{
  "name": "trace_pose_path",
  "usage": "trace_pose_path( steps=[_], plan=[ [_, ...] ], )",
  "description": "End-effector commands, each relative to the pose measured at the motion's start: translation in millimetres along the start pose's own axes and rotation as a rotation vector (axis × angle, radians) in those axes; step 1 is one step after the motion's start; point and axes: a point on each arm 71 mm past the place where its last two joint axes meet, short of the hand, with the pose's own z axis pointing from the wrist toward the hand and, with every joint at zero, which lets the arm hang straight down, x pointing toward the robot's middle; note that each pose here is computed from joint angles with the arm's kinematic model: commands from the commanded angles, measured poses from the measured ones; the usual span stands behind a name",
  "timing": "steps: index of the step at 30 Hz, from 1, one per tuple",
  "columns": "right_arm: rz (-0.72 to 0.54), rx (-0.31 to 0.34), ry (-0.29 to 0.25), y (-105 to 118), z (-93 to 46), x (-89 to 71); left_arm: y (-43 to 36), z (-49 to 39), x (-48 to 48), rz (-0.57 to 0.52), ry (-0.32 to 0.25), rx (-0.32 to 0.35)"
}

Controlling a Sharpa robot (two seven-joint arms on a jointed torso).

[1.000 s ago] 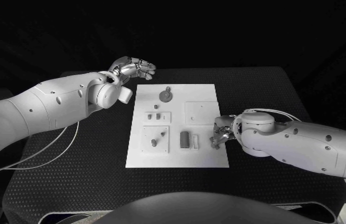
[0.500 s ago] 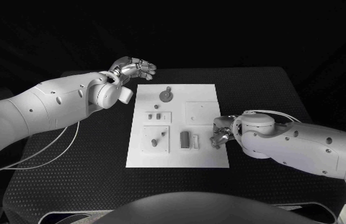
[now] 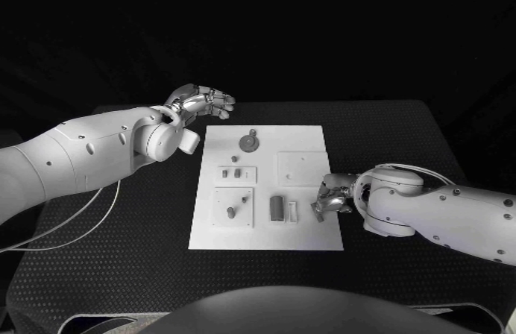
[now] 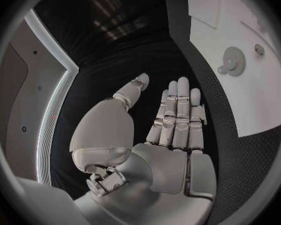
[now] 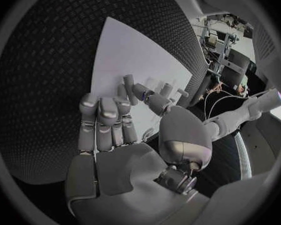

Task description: Assemble the parts on the task board

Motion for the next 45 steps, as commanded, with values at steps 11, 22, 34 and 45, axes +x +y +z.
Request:
trace_pose_path(
  steps=[11,22,34,45],
  plan=[
    [0.241,0.006,0.069,14.5,4.5,0.4,-1.2,0.5,2.6,-0.009,0.016,0.006],
    [0.225,0.001,0.102,25.4,15.6,10.1,-1.6,0.9,4.8,-0.011,0.023,0.006],
    [0.216,0.004,0.094,27.6,22.7,11.9,-1.7,1.1,5.9,-0.012,0.028,0.005],
    [0.22,-0.007,0.092,29.6,23.9,12.5,-1.3,0.8,5.1,-0.012,0.027,0.002]
  ],
)
